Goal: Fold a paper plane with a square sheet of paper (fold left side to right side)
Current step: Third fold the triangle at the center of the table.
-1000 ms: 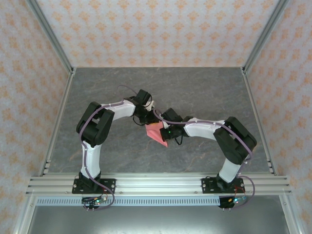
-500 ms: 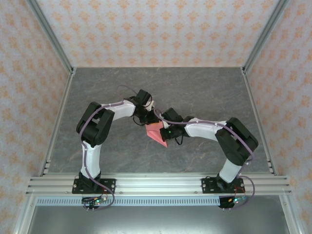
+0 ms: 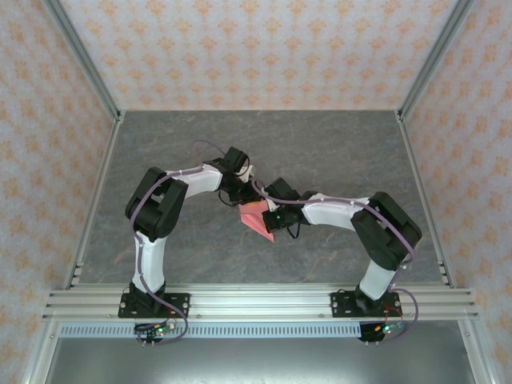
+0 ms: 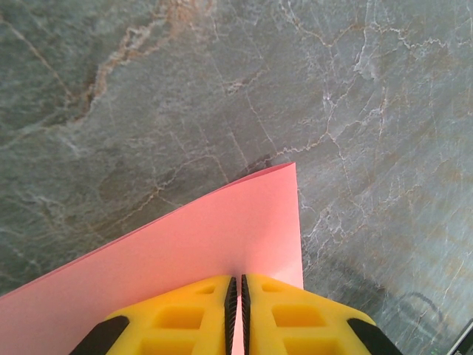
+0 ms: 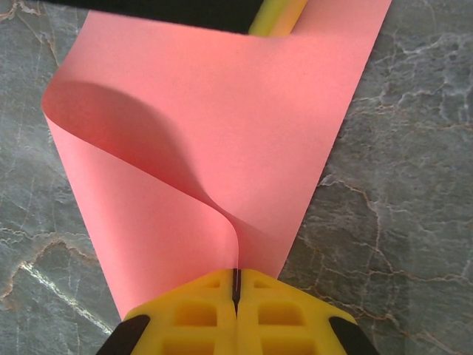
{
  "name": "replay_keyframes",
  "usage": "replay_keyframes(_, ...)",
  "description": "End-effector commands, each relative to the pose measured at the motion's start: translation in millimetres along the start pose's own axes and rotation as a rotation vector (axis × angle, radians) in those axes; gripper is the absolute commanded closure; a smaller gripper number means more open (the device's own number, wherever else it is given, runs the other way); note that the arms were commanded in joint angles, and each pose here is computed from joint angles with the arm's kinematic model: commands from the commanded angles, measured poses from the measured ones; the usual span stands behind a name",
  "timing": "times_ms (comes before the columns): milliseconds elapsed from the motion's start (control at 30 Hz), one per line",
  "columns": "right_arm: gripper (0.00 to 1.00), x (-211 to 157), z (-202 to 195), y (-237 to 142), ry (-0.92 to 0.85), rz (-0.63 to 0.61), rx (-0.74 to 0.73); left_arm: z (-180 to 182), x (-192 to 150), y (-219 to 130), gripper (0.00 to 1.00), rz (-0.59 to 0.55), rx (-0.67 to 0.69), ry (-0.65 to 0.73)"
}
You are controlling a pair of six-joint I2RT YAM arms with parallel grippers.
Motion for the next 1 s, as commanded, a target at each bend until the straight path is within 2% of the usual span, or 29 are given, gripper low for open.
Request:
replay_keyframes(0, 1.0, 4, 1, 1, 0.003, -0.015, -0.02, 5, -11, 10, 0.85, 0.041, 0.043, -0.004)
replay_keyframes(533, 1.0, 6, 2, 2, 0.002, -0.018, -0.005, 5, -11, 12, 0.85, 0.043, 0.042, -0.002)
replay_keyframes(967, 1.0, -20, -8, 20, -0.039, 0.135, -0.108, -12, 1, -11, 0.82, 0.017, 0.039, 0.047)
Point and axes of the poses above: each hand's point on the last joint's axis, 136 mm out from that joint toward the fingers, its own y axis out along the fingers, its own z axis along the line the jaws close on, x = y × z, the point moved 10 cm from there along -y, back along the fingers, and after that the axes turned 2 degrees about y, right-handed, at the moved point
